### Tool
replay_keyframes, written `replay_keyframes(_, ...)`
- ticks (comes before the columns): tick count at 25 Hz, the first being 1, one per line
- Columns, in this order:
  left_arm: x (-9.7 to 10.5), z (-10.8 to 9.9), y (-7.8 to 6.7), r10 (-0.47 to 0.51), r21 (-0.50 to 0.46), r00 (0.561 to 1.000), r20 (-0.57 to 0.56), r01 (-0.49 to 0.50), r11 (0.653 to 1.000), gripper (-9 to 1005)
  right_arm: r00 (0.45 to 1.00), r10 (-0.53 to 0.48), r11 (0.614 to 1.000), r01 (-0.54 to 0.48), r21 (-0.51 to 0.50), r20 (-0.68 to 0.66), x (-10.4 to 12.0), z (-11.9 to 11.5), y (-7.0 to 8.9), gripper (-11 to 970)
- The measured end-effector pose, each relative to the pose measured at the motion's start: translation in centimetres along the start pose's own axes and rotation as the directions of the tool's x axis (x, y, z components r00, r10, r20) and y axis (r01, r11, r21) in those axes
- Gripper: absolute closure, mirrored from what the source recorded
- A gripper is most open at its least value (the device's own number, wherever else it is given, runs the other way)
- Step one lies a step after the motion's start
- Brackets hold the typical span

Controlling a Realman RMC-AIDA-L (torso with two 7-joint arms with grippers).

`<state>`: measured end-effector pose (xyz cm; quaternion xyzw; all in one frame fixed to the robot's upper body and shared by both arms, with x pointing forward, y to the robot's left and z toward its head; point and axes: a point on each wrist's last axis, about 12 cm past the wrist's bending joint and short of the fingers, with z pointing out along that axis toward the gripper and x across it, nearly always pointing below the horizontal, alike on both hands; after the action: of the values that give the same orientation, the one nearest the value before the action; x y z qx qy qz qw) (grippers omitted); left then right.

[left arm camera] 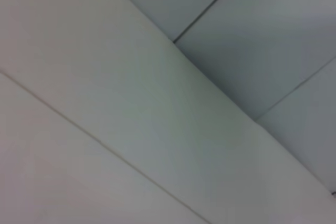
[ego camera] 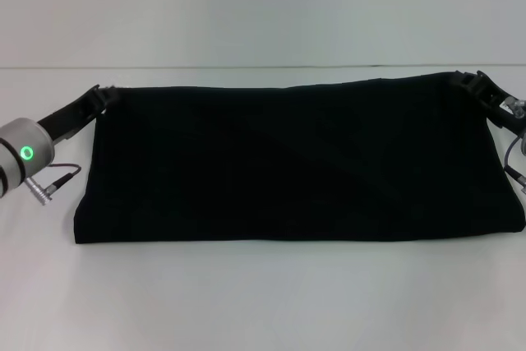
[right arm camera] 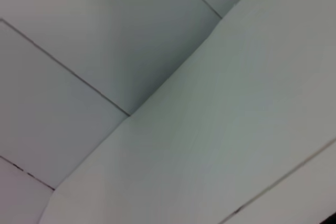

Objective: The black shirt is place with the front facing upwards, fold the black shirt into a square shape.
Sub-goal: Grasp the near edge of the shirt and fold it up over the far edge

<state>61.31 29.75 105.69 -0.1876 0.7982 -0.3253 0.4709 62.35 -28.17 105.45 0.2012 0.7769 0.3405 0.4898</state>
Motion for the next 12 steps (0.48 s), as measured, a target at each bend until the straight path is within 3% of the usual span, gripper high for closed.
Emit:
replay_keyframes(4, 0.05, 0.20, -0.41, 0.013, 0.019, 0.999, 0.048, -0.014, 1.000, 921, 0.997, -0.069, 0.998, 0.069, -0.005, 0.028, 0.03, 0.24, 0.29, 818)
replay_keyframes(10, 0.36, 0.46, -0.74, 0.018, 0.035, 0.996, 0.087, -0.021, 0.999, 819, 0.995, -0.079, 0.997, 0.078, 0.010, 0.065, 0.23, 0.28, 0.16, 717)
replay_keyframes(12, 0.51, 0.50, -0.77, 0.013, 0.035, 0.996, 0.085, -0.016, 0.999, 785, 0.996, -0.065, 0.998, 0.063, 0.030, 0.066, 0.25, 0.36, -0.01, 621)
